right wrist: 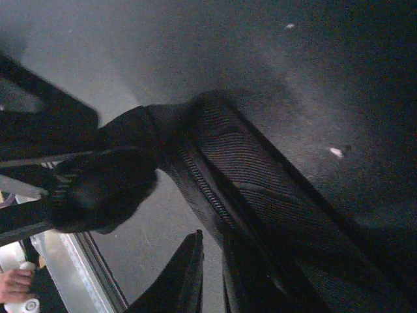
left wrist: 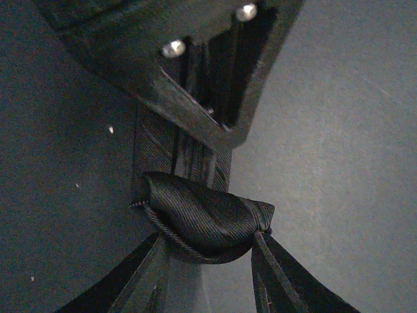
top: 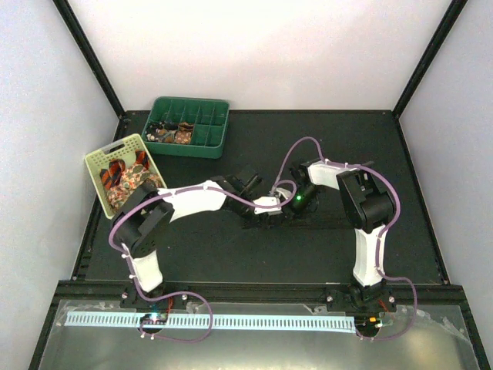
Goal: Roll the ties
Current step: Roll the tie at the center of the board.
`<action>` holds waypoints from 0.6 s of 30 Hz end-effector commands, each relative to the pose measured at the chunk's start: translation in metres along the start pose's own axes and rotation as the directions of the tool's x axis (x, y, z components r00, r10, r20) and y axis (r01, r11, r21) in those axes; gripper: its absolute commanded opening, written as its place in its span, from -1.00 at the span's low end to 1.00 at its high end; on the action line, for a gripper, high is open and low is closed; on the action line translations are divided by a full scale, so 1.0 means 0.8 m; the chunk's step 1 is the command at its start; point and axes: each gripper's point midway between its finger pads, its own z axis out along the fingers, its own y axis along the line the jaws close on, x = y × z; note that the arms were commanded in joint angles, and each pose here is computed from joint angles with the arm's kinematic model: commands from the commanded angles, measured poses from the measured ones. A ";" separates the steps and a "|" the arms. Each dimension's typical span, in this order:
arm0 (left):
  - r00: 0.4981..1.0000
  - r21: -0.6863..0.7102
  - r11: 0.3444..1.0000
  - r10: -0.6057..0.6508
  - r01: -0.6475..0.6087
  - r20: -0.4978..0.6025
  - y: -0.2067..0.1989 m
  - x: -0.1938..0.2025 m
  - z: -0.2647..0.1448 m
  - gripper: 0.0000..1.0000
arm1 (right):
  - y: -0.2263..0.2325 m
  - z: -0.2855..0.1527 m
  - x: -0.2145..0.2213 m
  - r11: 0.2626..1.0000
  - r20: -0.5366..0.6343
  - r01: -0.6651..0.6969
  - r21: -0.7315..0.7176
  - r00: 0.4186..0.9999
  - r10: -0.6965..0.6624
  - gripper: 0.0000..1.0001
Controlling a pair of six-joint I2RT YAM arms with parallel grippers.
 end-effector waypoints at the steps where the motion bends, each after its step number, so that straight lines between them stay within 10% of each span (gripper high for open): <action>1: 0.999 -0.001 1.000 -0.013 0.013 0.047 0.008 -0.030 0.004 -0.25 | 0.001 -0.017 -0.004 1.000 0.041 0.021 0.014 0.999 -0.021 -0.73; 18: 0.997 0.032 0.997 -0.075 0.074 0.033 0.005 -0.031 0.024 -0.25 | 0.026 -0.045 -0.024 0.965 0.169 -0.108 -0.238 0.974 0.151 -0.40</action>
